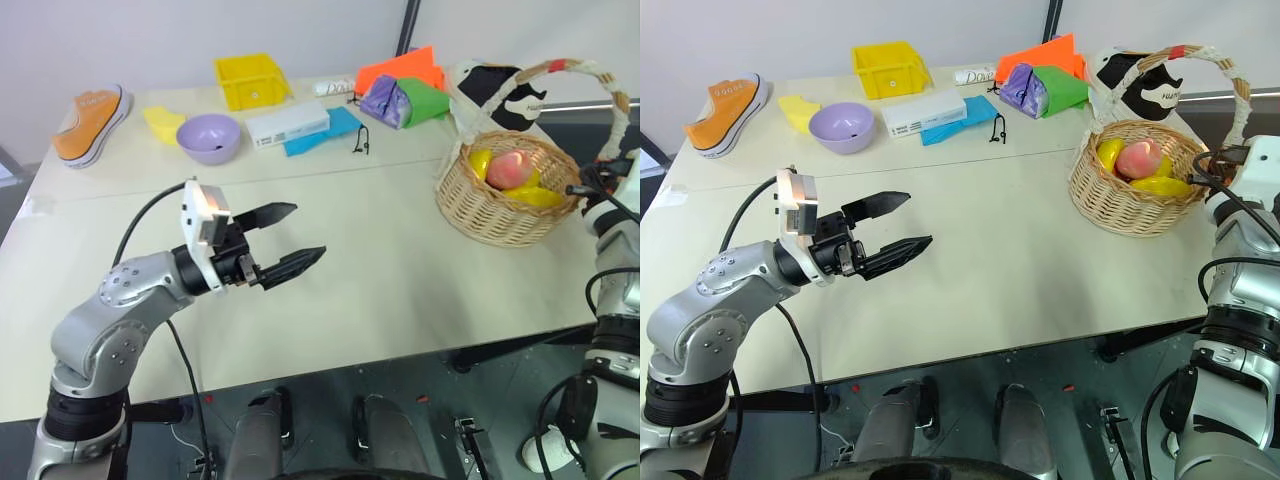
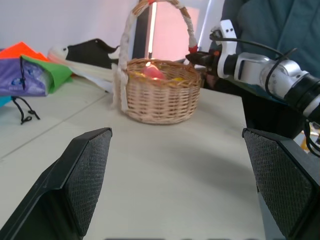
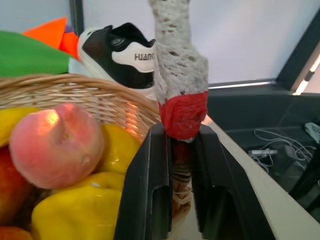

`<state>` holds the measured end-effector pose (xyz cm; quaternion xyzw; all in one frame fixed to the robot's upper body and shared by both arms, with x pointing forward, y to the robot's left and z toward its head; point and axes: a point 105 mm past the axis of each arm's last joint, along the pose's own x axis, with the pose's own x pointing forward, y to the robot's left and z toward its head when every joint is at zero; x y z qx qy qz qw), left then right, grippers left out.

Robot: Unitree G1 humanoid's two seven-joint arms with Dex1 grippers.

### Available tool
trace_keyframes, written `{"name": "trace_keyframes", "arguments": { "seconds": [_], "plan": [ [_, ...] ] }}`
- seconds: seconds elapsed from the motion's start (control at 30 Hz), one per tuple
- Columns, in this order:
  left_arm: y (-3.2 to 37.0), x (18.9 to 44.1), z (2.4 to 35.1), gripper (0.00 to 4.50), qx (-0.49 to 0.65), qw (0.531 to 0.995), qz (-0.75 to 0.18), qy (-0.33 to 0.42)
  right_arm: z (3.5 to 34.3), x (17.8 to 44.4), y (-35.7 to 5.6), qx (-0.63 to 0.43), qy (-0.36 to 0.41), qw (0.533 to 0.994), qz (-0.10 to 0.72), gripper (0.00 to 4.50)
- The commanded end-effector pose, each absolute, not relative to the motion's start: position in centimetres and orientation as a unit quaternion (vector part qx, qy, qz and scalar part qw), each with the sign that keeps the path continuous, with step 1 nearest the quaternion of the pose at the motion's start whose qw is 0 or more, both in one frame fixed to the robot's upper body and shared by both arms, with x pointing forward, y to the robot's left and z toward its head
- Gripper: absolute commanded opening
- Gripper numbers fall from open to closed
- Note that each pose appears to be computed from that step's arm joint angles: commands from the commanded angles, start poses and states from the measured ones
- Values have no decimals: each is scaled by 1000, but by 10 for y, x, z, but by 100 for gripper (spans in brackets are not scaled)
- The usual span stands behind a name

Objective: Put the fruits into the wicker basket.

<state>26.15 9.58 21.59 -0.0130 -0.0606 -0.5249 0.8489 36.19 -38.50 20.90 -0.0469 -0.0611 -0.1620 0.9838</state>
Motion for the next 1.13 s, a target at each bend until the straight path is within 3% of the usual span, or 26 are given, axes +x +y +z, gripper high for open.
{"name": "trace_keyframes", "arguments": {
  "seconds": [0.03,0.13,0.17,0.37,0.6,0.83,1.13],
  "plan": [
    [95,259,223,450,-10,847,-526,-79,237,357,-383,-57,-112,978,-164,243],
    [95,261,223,450,-1,849,-523,-78,242,350,-382,-81,-122,974,-172,413],
    [96,261,222,450,3,851,-520,-78,245,346,-383,-88,-127,972,-177,447],
    [119,271,219,450,13,878,-474,-69,255,323,-376,-152,-140,968,-142,447],
    [173,288,203,450,34,925,-376,-36,257,301,-339,-212,-147,966,-3,447],
    [222,295,172,450,64,962,-266,11,213,283,-240,-169,-67,941,285,447],
    [229,284,146,450,55,971,-228,36,173,297,-183,-122,-40,923,364,447]
  ]
}}
